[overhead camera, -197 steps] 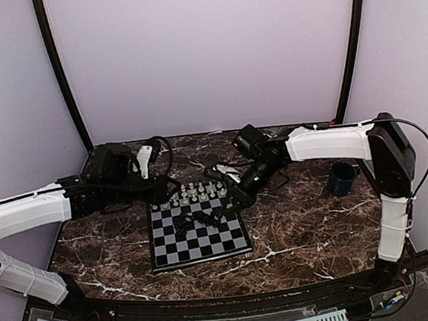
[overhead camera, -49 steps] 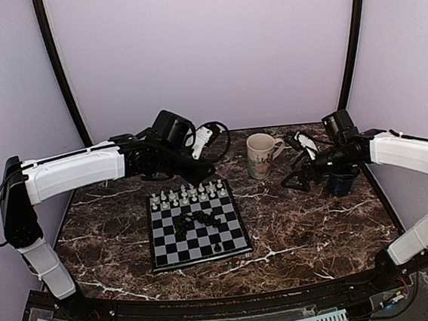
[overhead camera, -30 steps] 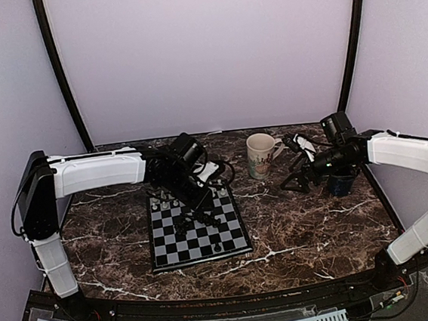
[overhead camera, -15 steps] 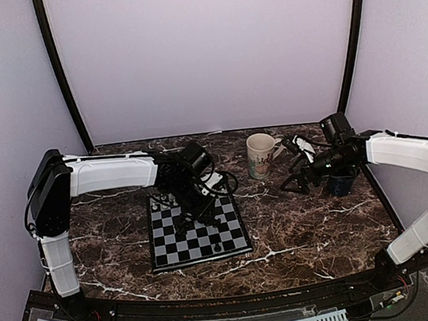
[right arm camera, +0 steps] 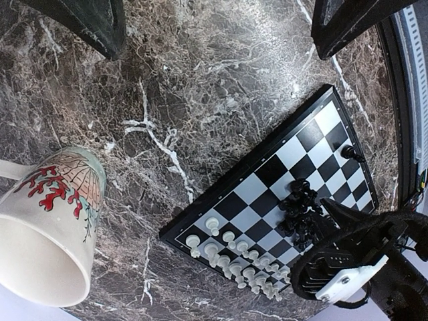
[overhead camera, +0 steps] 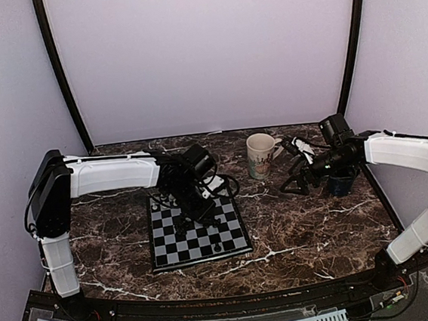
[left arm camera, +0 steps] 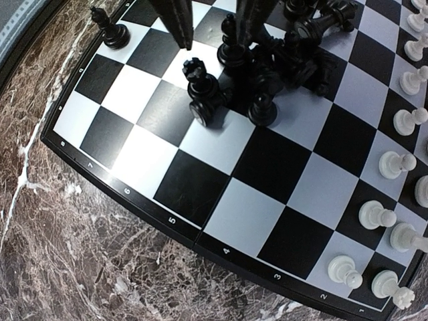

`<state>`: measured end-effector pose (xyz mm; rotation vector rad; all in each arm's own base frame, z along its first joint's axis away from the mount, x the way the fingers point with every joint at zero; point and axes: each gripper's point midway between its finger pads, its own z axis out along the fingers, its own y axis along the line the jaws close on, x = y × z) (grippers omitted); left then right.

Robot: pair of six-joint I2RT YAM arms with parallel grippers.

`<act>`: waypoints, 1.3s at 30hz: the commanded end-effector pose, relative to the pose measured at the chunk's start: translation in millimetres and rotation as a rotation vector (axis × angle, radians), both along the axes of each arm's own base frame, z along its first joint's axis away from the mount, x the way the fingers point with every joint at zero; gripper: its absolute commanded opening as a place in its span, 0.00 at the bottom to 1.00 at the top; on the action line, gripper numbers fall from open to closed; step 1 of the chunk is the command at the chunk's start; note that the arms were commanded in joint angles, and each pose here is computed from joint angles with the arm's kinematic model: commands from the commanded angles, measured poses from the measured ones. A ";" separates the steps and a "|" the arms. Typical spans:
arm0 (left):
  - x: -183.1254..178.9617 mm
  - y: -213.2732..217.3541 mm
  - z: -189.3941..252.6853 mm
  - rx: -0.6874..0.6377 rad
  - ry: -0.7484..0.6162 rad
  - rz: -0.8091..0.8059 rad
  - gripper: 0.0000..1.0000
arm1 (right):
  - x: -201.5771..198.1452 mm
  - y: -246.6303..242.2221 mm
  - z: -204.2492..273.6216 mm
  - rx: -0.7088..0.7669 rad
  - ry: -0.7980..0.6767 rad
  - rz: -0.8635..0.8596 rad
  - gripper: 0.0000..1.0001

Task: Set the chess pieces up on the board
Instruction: Pick up the bishop from the chessboard.

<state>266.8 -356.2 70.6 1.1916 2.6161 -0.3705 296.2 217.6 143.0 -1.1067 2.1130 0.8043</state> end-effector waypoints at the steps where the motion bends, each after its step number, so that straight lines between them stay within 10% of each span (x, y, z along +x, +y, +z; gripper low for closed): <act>1: -2.2 2.4 0.9 0.044 -0.012 -0.026 0.25 | -1.6 -0.1 -4.3 0.005 0.010 0.011 0.96; 39: -92.6 46.4 25.6 0.020 0.055 -0.166 0.06 | -3.0 3.1 -6.4 0.014 0.036 0.029 0.96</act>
